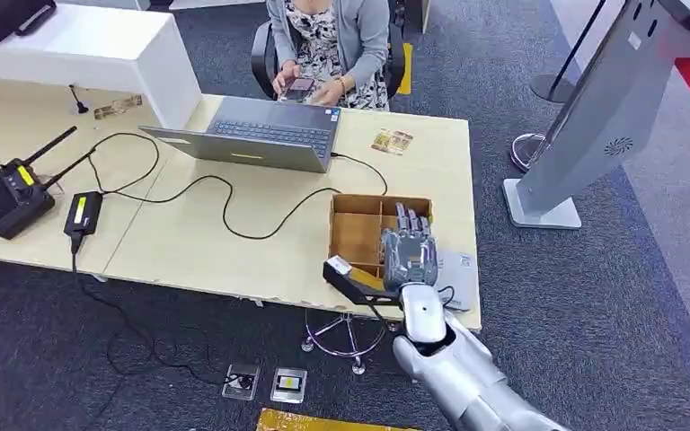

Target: Pass the card to the sensor for recognition and then transmit it.

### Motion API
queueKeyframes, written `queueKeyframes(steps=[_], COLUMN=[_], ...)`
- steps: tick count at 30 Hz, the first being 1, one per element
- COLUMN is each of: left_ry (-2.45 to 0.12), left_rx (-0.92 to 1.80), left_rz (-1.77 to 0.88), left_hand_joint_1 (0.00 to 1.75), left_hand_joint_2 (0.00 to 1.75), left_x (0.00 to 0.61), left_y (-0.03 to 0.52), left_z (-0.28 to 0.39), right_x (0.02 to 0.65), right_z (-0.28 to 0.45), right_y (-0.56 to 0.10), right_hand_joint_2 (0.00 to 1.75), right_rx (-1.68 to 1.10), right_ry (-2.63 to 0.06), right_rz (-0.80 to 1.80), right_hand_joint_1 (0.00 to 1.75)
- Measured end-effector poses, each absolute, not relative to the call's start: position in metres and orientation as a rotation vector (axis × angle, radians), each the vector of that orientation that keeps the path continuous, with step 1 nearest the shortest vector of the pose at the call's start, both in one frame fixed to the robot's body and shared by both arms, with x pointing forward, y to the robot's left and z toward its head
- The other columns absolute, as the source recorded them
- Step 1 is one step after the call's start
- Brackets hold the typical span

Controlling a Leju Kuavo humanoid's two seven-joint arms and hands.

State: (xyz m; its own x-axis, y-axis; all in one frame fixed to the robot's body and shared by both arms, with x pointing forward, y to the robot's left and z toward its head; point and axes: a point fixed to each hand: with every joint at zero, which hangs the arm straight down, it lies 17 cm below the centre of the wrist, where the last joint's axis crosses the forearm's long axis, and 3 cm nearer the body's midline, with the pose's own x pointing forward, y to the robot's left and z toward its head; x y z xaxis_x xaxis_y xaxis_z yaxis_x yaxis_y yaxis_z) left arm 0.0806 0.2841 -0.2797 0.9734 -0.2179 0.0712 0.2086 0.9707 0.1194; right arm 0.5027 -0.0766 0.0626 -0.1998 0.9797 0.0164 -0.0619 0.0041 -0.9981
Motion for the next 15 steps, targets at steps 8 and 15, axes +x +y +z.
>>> queueKeyframes(steps=[8,15], left_ry=[-0.084,-0.084], left_rx=[0.118,0.123], left_rz=[-0.2,-0.189], left_hand_joint_1=[0.0,0.0], left_hand_joint_2=[1.75,1.75], left_x=[0.0811,0.0812], left_y=[0.2849,0.2853], left_z=[-0.2798,-0.2798], right_x=[0.5021,0.5005], right_z=[0.0574,0.0533], right_y=[-0.072,-0.0695], right_hand_joint_2=[1.75,1.75], right_rx=[-1.023,-1.009], right_ry=[-1.318,-1.319], right_rz=[1.38,1.389], right_hand_joint_1=[1.75,1.75])
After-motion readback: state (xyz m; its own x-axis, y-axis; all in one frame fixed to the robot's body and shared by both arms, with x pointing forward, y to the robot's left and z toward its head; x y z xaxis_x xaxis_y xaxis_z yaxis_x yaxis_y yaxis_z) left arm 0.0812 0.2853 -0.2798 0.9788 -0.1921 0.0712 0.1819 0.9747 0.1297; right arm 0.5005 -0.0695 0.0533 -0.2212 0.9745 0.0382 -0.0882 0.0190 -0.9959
